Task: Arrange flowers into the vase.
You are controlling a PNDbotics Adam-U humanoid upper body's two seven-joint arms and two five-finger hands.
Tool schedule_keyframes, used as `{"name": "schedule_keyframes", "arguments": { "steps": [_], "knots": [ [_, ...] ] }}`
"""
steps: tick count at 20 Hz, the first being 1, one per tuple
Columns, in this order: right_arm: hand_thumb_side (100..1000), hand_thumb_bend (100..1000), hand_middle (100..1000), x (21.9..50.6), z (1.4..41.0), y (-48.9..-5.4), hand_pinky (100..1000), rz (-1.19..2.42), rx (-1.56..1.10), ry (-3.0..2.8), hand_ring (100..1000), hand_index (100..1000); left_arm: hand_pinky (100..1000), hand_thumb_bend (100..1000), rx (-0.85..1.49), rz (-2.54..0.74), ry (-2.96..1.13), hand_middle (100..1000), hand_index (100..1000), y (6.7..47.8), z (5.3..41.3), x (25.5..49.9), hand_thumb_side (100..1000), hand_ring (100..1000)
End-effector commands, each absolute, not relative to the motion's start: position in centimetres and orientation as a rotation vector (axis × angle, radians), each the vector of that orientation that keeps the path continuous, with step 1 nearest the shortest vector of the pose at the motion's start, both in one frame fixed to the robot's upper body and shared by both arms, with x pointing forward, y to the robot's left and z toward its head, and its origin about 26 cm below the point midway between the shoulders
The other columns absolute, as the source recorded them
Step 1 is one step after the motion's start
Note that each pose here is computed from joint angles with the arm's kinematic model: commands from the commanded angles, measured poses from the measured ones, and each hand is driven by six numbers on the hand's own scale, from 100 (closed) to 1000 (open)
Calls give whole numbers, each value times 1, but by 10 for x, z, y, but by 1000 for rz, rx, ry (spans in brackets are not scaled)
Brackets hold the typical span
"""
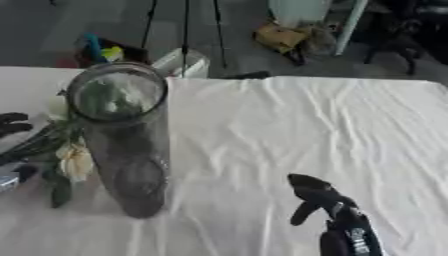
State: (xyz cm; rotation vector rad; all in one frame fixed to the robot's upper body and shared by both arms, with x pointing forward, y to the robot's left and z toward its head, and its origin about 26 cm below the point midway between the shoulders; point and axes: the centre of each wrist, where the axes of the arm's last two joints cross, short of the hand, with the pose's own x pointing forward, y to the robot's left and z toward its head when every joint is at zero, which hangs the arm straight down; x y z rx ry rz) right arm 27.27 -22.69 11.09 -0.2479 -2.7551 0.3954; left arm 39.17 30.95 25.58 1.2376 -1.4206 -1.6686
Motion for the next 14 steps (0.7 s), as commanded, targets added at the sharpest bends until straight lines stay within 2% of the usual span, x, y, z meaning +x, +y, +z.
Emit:
{"name": "schedule_keyframes", "arguments": {
  "steps": [1, 6, 14],
  "knots": [
    [968, 100, 397, 272, 116, -225, 760, 411, -253, -2770, 791, 782, 782, 366, 1288, -1665, -1424, 1000, 1000, 310, 265, 392, 998, 908],
    [969, 100, 394, 273, 117, -222, 761, 412, -249, -2773, 791, 784, 781, 381, 1310, -1655, -1396, 1000, 1000, 313, 262, 399, 986, 903],
    [969, 100, 389, 274, 118, -219, 762, 420, -246, -2776, 791, 782, 769, 330, 1354, -1631, -1391, 1000, 1000, 319, 256, 409, 955, 893]
  ]
}}
